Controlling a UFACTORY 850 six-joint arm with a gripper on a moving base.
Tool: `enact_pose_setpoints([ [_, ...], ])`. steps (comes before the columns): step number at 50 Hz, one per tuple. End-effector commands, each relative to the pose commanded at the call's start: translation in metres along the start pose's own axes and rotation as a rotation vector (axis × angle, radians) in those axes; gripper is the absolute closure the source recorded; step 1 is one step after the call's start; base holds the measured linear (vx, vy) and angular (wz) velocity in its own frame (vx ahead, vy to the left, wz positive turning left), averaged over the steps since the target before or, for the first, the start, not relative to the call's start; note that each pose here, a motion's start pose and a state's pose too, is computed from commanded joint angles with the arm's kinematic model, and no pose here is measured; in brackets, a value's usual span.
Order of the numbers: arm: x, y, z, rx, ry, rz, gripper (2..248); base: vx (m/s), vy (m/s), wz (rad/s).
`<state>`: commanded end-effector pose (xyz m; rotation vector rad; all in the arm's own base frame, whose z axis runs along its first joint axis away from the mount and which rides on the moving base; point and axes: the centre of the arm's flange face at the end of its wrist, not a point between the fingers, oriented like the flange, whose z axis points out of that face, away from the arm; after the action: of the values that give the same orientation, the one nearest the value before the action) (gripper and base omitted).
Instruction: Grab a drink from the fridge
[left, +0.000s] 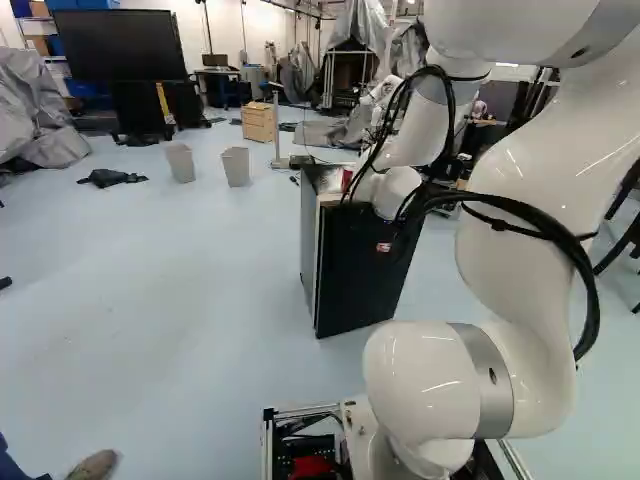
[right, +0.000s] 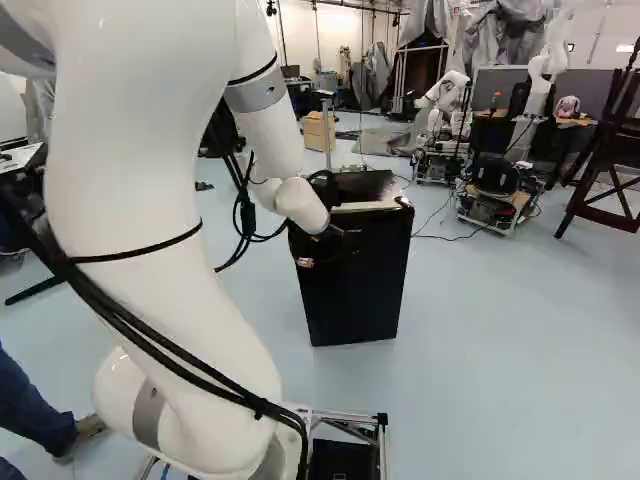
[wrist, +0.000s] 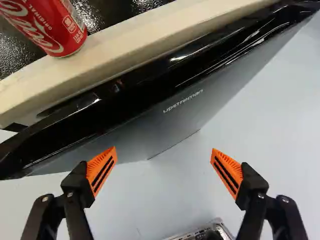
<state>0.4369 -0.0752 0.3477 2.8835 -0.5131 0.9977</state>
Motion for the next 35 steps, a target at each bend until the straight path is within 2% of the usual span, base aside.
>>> enact_pose_setpoints([
  [35, 0.012, -0.020, 0.012, 0.024, 0.006, -0.029, 3, 0.000, 0.000, 0.000],
])
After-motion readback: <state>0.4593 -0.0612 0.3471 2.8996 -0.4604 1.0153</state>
